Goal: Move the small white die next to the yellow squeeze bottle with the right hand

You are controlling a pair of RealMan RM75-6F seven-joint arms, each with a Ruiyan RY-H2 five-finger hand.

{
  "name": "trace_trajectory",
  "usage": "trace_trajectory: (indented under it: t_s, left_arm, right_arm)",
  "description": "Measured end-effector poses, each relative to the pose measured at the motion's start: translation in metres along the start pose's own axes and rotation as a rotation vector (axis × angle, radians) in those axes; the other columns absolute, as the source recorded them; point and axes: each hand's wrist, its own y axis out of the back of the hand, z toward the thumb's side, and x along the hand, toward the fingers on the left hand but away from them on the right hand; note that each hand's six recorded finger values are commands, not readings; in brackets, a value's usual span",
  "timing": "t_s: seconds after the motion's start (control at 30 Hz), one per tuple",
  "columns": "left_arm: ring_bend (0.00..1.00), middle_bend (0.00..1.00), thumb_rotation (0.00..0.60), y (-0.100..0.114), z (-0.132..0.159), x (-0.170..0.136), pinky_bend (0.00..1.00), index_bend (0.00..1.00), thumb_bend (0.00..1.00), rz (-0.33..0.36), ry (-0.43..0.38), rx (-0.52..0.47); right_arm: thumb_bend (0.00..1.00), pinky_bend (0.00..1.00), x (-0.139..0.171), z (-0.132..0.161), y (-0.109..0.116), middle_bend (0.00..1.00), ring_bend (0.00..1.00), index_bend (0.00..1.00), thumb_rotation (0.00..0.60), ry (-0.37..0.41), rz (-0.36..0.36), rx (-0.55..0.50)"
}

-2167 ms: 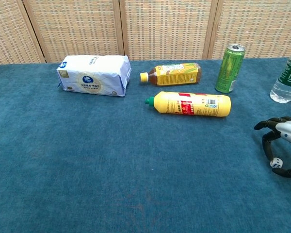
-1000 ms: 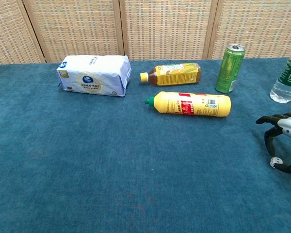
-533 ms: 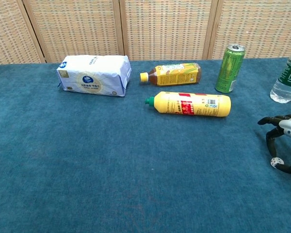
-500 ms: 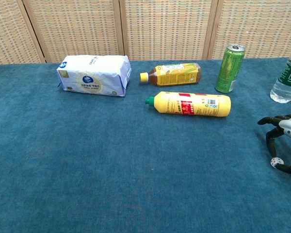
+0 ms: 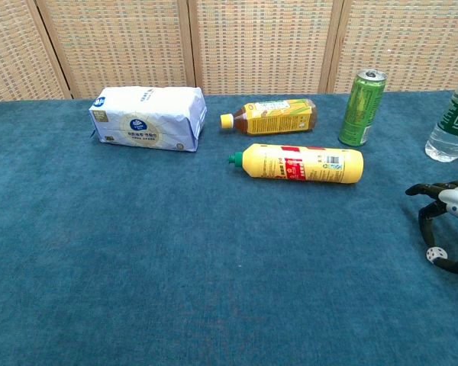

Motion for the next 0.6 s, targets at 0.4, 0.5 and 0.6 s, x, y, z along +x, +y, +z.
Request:
trace_trajectory:
  t_s: [0.4, 0.5, 0.6]
  left_arm:
    - [0.00, 0.00, 0.600, 0.002, -0.001, 0.000, 0.00, 0.00, 0.28, 0.006, 0.003, -0.006]
    - [0.00, 0.00, 0.600, 0.002, -0.001, 0.000, 0.00, 0.00, 0.28, 0.007, 0.004, -0.007]
    - [0.00, 0.00, 0.600, 0.002, -0.002, 0.000, 0.00, 0.00, 0.28, 0.008, 0.006, -0.008]
  right_arm:
    - [0.36, 0.00, 0.005, 0.007, 0.023, 0.11, 0.04, 0.53, 0.600, 0.024, -0.077, -0.003]
    - [0.36, 0.00, 0.007, 0.011, 0.033, 0.11, 0.04, 0.53, 0.600, 0.036, -0.102, 0.000]
    - [0.36, 0.00, 0.008, 0.015, 0.043, 0.11, 0.04, 0.53, 0.600, 0.046, -0.124, 0.006]
